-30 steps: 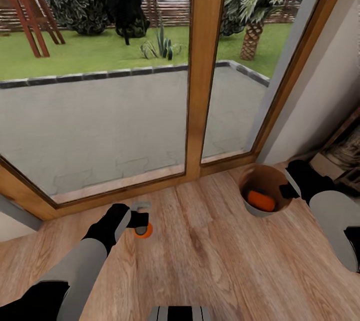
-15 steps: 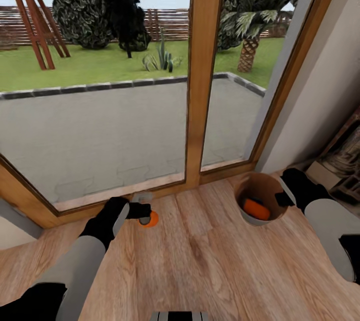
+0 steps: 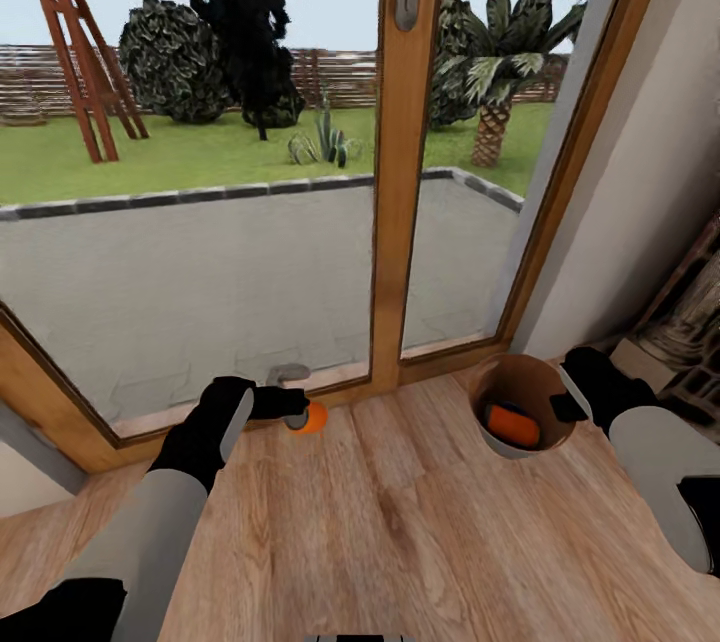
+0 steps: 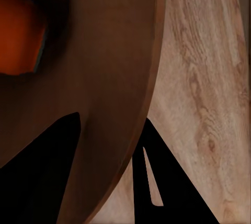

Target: Put the three can of soda from the living room inside the tash can in the kitchen.

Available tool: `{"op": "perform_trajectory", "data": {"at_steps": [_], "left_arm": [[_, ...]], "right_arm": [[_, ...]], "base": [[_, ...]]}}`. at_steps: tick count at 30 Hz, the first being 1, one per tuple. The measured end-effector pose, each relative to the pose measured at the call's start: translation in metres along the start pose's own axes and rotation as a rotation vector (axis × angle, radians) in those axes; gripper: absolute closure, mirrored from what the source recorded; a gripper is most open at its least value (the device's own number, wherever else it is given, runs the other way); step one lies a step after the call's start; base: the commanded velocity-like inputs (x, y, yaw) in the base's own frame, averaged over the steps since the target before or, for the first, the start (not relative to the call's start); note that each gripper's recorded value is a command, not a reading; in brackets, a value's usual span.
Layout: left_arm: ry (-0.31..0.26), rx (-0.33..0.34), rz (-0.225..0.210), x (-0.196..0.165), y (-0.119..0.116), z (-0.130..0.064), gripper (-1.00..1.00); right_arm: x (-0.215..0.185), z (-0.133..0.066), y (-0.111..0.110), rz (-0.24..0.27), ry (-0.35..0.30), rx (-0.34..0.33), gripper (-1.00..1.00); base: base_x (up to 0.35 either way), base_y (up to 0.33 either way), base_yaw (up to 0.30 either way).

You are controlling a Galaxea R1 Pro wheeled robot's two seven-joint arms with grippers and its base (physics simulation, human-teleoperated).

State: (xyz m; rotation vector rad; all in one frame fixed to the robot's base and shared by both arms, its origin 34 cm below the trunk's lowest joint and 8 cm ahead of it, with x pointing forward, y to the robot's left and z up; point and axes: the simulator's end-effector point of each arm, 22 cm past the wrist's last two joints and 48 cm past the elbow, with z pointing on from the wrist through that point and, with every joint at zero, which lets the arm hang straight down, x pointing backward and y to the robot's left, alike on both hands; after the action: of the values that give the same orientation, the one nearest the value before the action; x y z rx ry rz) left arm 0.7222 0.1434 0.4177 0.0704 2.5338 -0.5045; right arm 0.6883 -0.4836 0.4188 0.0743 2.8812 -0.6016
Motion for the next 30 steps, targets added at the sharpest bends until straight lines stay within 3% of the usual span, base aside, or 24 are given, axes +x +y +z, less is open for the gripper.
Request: {"op": "perform_trajectory", "data": {"at_steps": [13,30], "left_arm": [[-0.034,0.003,0.020,-0.007,-0.016,-0.041,1.00],[-0.048,0.010,0.031,-0.008,-0.032,-0.072,1.00]], "right_arm": [[-0.011,-0.024,-0.007,0.017,-0.067,-0.007,1.00],[-0.009,-0.043,-0.007,0.022,-0.121,-0.023,1.00]], "base": [[0.000,0.000,0.000],[0.000,0.000,0.000]]}}
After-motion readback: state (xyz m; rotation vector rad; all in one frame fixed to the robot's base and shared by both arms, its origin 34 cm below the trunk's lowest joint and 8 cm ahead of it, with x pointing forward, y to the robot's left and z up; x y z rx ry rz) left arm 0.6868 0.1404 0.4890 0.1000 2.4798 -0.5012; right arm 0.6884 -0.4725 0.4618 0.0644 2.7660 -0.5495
